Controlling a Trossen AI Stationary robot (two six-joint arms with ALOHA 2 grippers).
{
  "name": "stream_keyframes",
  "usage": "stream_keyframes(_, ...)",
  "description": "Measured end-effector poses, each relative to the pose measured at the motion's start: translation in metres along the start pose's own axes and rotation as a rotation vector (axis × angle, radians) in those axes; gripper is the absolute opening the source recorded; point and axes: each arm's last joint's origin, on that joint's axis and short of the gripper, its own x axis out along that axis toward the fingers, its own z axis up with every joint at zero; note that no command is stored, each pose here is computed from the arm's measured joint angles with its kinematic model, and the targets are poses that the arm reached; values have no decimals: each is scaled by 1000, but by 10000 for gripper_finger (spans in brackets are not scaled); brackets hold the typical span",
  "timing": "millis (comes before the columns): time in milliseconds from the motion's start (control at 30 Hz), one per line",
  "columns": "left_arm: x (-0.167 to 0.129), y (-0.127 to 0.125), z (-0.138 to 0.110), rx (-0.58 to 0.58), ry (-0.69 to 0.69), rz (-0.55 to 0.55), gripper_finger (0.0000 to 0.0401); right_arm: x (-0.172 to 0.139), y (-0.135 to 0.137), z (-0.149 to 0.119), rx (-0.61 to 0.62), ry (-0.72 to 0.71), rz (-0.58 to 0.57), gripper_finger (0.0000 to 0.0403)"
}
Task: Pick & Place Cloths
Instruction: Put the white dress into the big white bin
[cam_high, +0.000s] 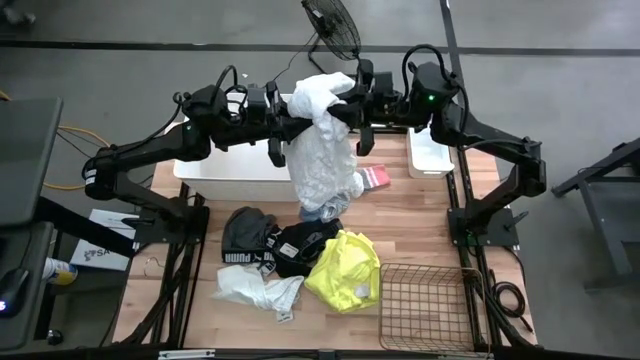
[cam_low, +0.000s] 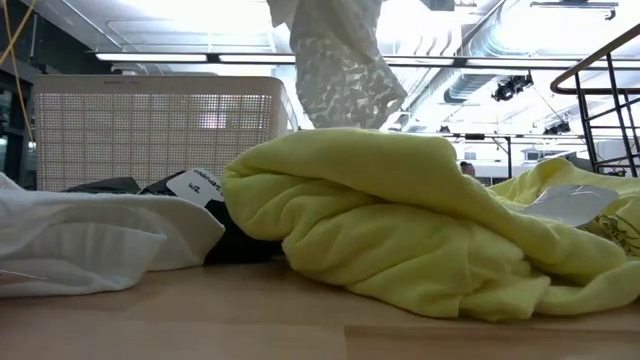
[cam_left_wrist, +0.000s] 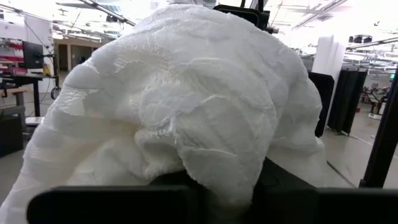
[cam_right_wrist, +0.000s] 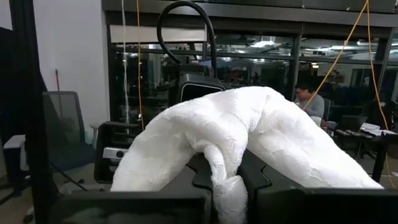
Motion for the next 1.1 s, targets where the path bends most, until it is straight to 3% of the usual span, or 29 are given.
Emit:
stream_keyframes(267,-2,0,2,5,-7,1,41,-1,0,1,2,-3,-25,25)
stream_keyframes(600,-7,-1,7,28,-23,0,41,-15,2,13,51,-8,-65,132)
stream_keyframes(833,-18,-3,18,43,-58,15,41,-42,6,30,53,17,-186,210)
stream_keyframes(1100,-39,-5,39,140,-141,73,41,-72,11,45,52,41,-267,237)
